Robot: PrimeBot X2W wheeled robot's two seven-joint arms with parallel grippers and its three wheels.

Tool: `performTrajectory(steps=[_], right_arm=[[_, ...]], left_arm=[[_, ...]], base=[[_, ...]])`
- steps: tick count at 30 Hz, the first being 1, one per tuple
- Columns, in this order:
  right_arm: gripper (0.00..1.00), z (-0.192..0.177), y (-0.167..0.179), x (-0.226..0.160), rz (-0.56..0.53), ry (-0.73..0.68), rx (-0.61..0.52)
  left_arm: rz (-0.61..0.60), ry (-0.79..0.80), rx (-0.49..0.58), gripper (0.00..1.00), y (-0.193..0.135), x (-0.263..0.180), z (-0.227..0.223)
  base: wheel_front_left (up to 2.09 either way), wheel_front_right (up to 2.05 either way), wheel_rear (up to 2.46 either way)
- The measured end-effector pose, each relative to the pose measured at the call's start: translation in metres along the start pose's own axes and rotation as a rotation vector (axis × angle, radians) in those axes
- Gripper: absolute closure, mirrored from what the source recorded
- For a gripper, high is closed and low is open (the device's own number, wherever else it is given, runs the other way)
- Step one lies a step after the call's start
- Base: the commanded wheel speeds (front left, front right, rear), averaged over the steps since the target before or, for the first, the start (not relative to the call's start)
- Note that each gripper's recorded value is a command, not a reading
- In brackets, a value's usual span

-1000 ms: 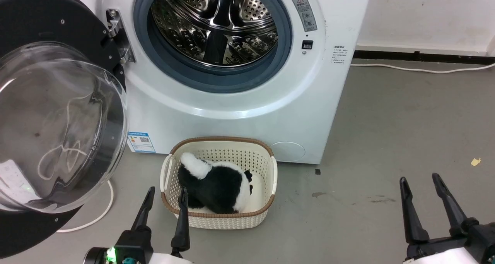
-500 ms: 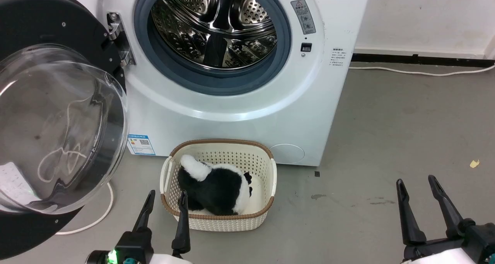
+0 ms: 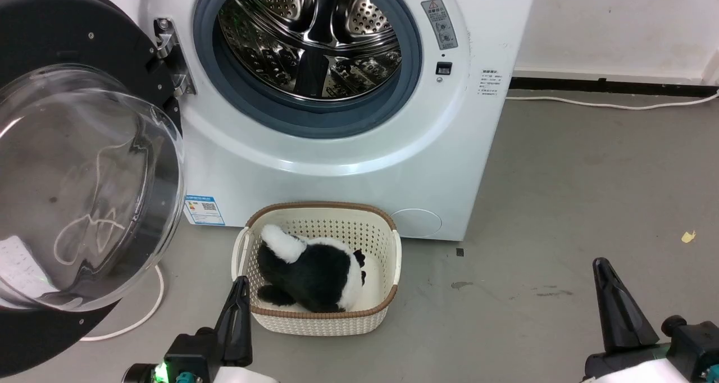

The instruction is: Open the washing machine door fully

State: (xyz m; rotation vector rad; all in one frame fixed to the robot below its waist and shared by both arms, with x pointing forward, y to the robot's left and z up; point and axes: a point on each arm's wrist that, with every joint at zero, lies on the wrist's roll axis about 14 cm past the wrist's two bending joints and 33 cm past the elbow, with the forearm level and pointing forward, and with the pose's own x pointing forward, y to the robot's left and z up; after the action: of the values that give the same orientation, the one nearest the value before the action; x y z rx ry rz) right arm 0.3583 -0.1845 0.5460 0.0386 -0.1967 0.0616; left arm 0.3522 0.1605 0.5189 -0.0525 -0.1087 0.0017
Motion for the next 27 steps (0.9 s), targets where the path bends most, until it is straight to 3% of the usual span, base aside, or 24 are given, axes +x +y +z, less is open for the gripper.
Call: performTrajectory(steps=[27], right_arm=[[1.00,-0.0094,0.0058,-0.0007,0.018,0.063,-0.013]], left_arm=[[0.000,0.038,0.020,1.00,0.0045,0.0030,-0.0022]], base=[[0.00,0.00,0.00]])
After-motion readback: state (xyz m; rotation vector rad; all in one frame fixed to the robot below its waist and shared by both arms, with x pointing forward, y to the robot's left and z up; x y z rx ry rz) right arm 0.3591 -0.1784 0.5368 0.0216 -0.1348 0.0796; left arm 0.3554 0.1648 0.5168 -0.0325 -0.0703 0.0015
